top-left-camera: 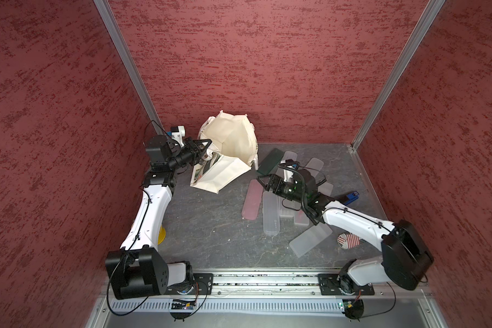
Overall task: Take out the pencil case from the canvas bag
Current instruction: Place the pencil case at the center of the board, then place the canvas bag at the center of the board.
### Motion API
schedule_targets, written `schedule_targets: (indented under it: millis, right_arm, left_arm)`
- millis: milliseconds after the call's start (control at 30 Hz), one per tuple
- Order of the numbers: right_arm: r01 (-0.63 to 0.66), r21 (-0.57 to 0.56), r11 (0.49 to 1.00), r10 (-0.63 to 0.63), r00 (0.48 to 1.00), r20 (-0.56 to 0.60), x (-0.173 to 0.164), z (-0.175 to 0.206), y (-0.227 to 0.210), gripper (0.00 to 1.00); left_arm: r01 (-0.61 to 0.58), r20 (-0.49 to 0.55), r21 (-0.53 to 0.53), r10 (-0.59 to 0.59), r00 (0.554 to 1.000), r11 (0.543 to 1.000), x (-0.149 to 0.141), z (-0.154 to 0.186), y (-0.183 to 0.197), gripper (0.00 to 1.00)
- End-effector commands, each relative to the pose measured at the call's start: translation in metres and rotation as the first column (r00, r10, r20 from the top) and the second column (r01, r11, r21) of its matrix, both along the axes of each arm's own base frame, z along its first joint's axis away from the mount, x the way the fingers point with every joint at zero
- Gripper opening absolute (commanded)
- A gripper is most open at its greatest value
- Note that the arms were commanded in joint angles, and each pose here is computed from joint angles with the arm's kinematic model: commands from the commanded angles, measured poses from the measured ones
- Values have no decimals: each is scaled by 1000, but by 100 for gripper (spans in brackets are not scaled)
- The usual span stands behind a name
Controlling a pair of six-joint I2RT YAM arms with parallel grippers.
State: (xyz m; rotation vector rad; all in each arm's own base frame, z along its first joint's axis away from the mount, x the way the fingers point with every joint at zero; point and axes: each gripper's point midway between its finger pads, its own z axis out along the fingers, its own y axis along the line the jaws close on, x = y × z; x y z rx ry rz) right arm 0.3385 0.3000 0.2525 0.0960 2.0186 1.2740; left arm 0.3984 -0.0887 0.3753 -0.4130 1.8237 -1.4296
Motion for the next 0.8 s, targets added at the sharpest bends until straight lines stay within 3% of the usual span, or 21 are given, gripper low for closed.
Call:
schedule_targets:
  millis: [0, 367, 567, 667, 767]
  right_arm:
    - [72, -56, 996, -69, 996, 52, 6, 21, -16, 98]
    - [65, 44, 997, -68, 994, 85, 32, 67, 6, 99]
    - [73, 6, 997, -73, 997, 26, 57, 44, 24, 99]
    - [75, -15, 997, -75, 997, -11, 63, 34, 29, 92]
    - [86, -16, 996, -86, 996, -17, 64, 30, 27, 70]
  left_arm:
    - [34, 116, 1, -34, 993, 999, -11, 28, -4, 0]
    - [57, 115, -1, -57, 992, 998, -18, 24, -13, 0]
    - [75, 110, -3, -74, 991, 997, -18, 18, -22, 0]
    - [74, 103, -6, -73, 992, 997, -16, 15, -25, 0]
    - [85, 99, -5, -85, 991, 996, -13, 13, -29, 0]
